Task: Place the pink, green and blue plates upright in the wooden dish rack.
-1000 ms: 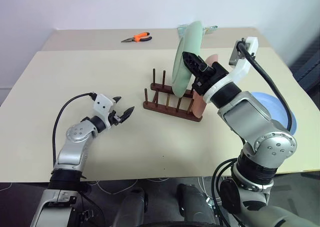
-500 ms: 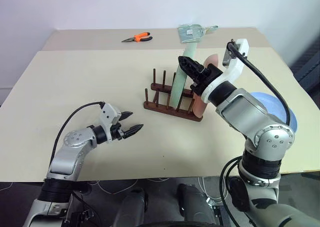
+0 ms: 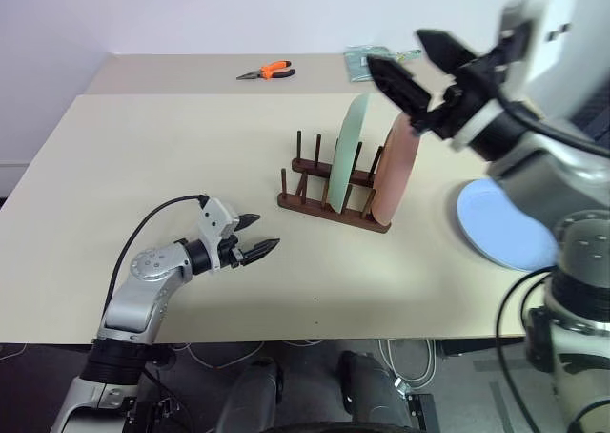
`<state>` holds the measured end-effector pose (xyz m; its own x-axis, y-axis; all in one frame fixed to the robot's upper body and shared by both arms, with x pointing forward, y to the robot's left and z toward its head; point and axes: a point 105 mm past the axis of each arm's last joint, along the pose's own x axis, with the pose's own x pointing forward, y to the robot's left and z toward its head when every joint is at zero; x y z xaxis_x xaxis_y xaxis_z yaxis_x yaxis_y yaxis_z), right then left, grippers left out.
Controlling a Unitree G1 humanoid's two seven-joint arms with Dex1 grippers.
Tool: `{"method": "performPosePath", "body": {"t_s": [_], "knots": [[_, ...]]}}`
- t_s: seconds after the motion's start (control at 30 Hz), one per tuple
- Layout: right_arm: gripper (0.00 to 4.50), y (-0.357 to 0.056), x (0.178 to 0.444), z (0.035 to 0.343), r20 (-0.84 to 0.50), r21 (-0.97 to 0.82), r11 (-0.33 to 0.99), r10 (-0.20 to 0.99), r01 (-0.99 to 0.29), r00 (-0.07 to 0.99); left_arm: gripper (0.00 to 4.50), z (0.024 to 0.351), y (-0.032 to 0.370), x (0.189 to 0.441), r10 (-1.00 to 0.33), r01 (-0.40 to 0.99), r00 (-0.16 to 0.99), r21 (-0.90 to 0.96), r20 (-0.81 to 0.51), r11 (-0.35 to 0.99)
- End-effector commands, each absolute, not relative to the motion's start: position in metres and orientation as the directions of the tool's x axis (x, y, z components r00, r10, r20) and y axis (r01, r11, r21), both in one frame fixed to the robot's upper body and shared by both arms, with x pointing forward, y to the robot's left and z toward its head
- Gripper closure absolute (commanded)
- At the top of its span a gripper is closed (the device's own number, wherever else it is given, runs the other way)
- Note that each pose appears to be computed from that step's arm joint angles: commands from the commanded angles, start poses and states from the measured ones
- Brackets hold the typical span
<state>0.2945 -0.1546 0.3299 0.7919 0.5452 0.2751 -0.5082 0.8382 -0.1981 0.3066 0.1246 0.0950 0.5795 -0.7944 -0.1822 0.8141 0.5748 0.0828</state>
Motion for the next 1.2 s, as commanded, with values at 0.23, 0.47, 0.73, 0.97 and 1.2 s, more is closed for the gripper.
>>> {"method": "performPosePath", "body": {"t_s": [0.23, 0.47, 0.73, 0.97, 1.2], "knots": [[0.24, -0.270, 0.266, 0.216, -0.216, -0.313, 0.895, 0.259, -0.318, 0.941, 0.92, 0.122, 0.071, 0.281, -0.923, 0.929, 0.365, 0.104, -0.122, 0.354], [0.24, -0.297, 0.269, 0.127, -0.434, -0.337, 0.925, 0.013, -0.176, 0.901, 0.92, 0.124, 0.055, 0.277, -0.940, 0.945, 0.320, 0.106, -0.116, 0.308], [3.11, -0.306, 0.281, 0.100, -0.473, -0.375, 0.913, -0.038, -0.162, 0.880, 0.92, 0.125, 0.057, 0.277, -0.938, 0.943, 0.324, 0.119, -0.122, 0.310], [4.46, -0.294, 0.294, 0.125, -0.370, -0.455, 0.869, 0.014, -0.195, 0.929, 0.92, 0.126, 0.063, 0.279, -0.927, 0.932, 0.353, 0.133, -0.126, 0.337], [4.46, -0.271, 0.311, 0.244, 0.117, -0.375, 0.925, 0.106, -0.055, 0.987, 0.92, 0.130, 0.080, 0.295, -0.885, 0.886, 0.453, 0.171, -0.110, 0.432]]}}
